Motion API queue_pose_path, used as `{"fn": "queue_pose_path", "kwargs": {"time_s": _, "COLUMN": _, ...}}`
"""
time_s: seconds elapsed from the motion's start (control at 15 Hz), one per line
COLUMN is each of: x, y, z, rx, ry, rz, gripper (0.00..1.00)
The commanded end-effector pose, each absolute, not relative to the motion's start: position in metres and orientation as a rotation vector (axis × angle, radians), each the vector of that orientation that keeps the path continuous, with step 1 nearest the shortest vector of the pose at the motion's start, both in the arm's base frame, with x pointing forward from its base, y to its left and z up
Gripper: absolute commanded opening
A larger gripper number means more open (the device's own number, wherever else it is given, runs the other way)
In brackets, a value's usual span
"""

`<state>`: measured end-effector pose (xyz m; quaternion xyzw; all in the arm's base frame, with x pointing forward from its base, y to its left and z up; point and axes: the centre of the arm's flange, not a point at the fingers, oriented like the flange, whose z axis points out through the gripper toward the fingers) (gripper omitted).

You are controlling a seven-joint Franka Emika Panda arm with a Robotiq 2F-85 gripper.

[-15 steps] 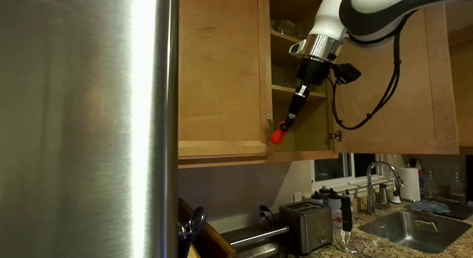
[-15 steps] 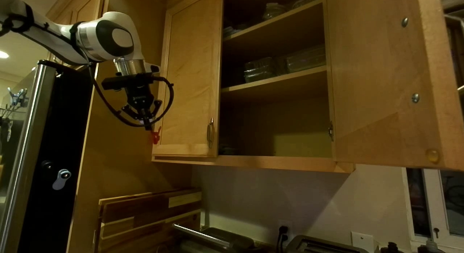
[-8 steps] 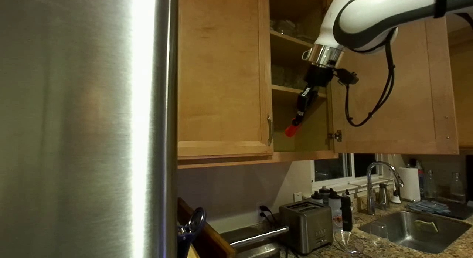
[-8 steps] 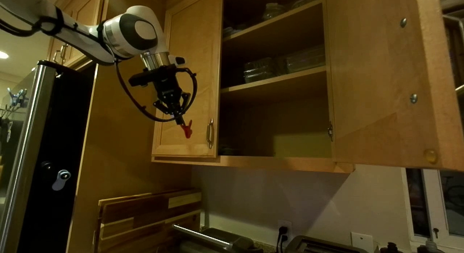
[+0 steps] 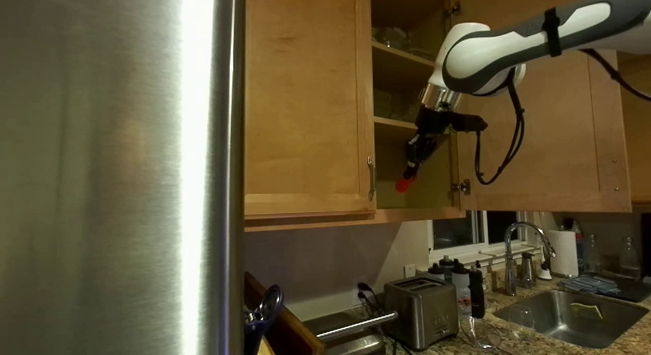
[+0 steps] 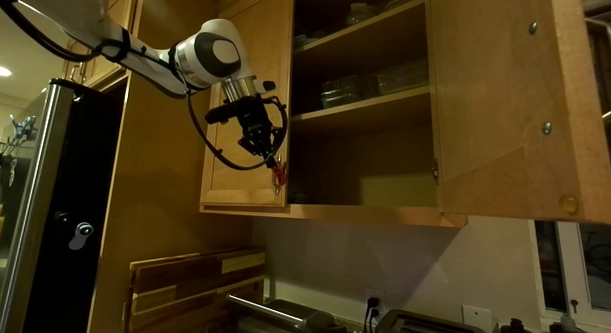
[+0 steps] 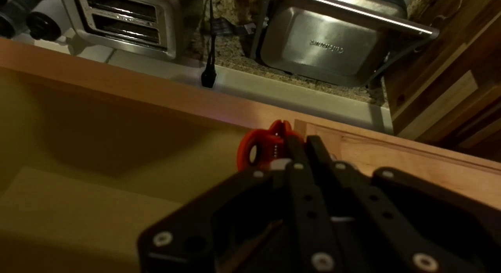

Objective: Open the cupboard, take the orange clamp and put it inside

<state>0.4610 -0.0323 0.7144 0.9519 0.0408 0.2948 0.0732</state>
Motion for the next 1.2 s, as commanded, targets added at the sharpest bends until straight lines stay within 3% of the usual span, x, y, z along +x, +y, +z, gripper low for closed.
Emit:
{"fn": "queue_pose_path", "kwargs": {"time_s": 0.0, "x": 0.489, "y": -0.049, "z": 0.716, "rx": 2.872, "ry": -0.018, "rz": 0.929, "gripper": 0.03}}
{"fn": "queue_pose_path", "kwargs": {"time_s": 1.13, "x": 0.583, "y": -0.081, "z": 0.689, "rx": 2.943, "ry": -0.181, "rz": 0.911, "gripper": 0.03}}
